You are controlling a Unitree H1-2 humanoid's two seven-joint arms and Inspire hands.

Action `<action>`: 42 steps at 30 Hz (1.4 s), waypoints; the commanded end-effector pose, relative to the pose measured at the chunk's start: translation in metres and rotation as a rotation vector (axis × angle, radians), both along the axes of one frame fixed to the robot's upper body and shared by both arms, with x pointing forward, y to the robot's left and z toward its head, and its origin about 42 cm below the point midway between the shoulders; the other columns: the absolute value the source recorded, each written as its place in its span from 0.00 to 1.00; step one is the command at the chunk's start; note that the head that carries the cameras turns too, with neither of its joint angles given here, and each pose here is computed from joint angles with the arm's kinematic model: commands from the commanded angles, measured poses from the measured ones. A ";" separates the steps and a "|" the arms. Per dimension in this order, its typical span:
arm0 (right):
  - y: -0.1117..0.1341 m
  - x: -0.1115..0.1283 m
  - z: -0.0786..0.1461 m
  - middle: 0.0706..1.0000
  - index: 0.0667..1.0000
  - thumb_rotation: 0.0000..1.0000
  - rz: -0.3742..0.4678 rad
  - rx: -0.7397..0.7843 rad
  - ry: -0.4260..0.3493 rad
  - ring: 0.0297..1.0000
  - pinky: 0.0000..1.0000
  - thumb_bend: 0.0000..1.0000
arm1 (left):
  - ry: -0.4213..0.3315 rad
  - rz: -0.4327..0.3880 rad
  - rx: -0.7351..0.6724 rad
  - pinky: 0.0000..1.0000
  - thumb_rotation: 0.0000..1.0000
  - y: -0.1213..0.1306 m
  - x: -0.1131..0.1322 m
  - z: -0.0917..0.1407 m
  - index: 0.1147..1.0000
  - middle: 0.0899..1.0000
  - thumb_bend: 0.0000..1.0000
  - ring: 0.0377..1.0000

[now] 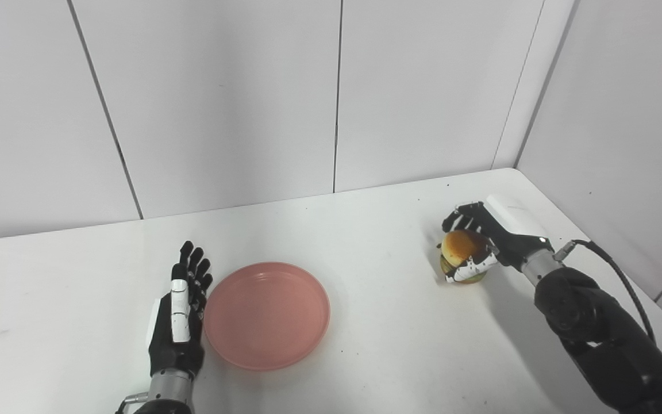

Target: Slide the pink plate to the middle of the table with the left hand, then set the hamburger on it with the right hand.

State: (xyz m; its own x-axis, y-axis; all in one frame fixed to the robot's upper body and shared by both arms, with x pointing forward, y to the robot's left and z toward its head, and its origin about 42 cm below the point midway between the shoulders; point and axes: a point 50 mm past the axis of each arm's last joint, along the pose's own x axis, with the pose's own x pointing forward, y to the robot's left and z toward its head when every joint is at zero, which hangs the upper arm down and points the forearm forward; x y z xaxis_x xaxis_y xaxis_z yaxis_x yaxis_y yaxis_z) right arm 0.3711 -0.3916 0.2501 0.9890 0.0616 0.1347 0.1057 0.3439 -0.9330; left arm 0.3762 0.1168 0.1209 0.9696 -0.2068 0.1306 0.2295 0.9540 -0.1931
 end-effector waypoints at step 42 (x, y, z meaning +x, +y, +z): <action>0.222 0.048 0.015 0.44 0.51 0.00 0.781 -0.036 0.005 0.35 0.31 0.51 | 0.069 0.054 0.076 0.97 1.00 -0.054 -0.023 -0.025 0.99 0.99 0.71 0.98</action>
State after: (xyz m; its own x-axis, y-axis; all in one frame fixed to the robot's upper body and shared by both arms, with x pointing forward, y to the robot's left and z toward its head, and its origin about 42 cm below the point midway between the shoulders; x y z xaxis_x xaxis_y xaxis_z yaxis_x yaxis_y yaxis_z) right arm 0.4144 -0.1765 0.2410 0.6914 0.7213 0.0409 -0.2264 0.2700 -0.9359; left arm 0.3717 0.0673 0.1199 0.9805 -0.1642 0.1077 0.1765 0.9775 -0.1159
